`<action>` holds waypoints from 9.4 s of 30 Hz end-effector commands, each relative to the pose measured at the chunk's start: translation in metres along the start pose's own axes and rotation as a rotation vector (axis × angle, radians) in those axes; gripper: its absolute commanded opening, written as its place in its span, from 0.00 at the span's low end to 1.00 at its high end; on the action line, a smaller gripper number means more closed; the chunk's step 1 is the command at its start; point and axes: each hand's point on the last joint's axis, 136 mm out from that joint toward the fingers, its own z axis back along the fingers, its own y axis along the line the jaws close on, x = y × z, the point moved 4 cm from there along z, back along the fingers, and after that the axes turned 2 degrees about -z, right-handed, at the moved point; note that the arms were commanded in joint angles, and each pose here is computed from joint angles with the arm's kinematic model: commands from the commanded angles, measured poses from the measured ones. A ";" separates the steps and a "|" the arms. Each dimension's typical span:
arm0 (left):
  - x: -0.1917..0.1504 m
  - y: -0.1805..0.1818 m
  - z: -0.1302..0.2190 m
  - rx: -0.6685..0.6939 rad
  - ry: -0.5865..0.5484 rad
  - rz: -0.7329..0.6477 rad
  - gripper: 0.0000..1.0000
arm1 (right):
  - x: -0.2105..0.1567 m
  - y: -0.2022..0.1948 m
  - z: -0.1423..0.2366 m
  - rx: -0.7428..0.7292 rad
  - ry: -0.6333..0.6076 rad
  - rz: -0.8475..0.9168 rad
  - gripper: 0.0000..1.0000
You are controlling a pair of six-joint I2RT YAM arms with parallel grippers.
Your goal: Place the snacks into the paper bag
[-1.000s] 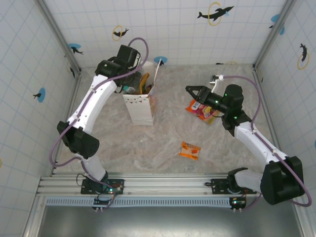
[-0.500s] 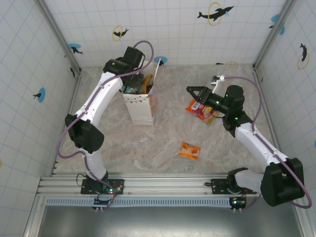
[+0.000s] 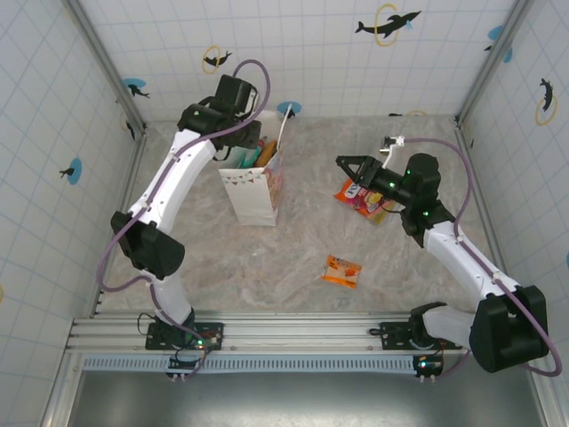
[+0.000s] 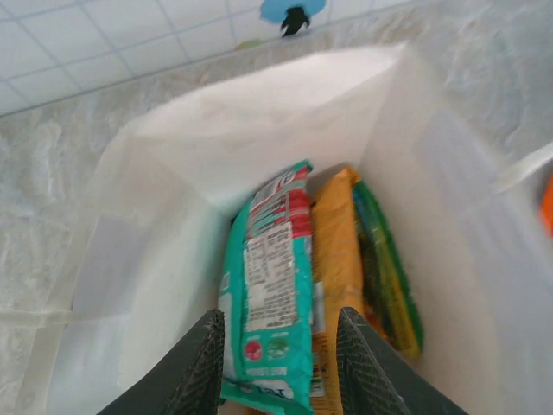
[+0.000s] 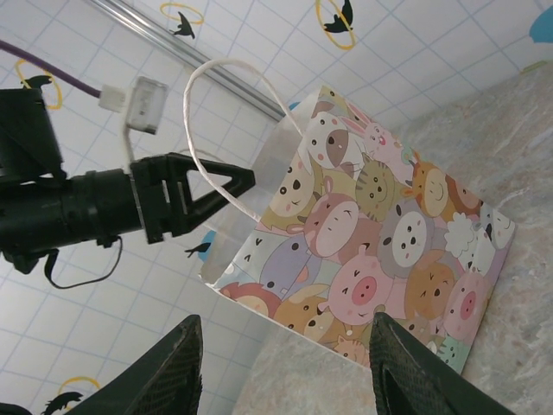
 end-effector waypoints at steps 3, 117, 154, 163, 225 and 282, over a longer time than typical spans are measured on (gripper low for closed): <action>0.018 -0.019 0.046 -0.188 -0.153 0.060 0.38 | -0.003 -0.003 0.010 -0.057 0.007 0.017 0.53; -0.129 -0.202 0.028 -0.587 -0.550 -0.949 0.62 | -0.053 0.048 0.042 -0.151 0.408 -0.130 0.00; -0.057 -0.154 0.111 -0.401 -0.174 -0.457 0.00 | 0.010 -0.007 0.085 -0.424 0.065 -0.076 0.44; -0.022 -0.096 0.135 -0.342 -0.151 -0.081 0.00 | -0.006 -0.027 0.084 -0.472 0.098 -0.099 0.43; 0.010 -0.008 0.041 -0.086 -0.126 0.220 0.35 | -0.034 -0.059 0.067 -0.524 0.197 -0.130 0.42; -0.053 -0.050 0.064 -0.539 -0.179 0.250 0.33 | -0.153 -0.103 0.098 -0.911 0.509 -0.191 0.44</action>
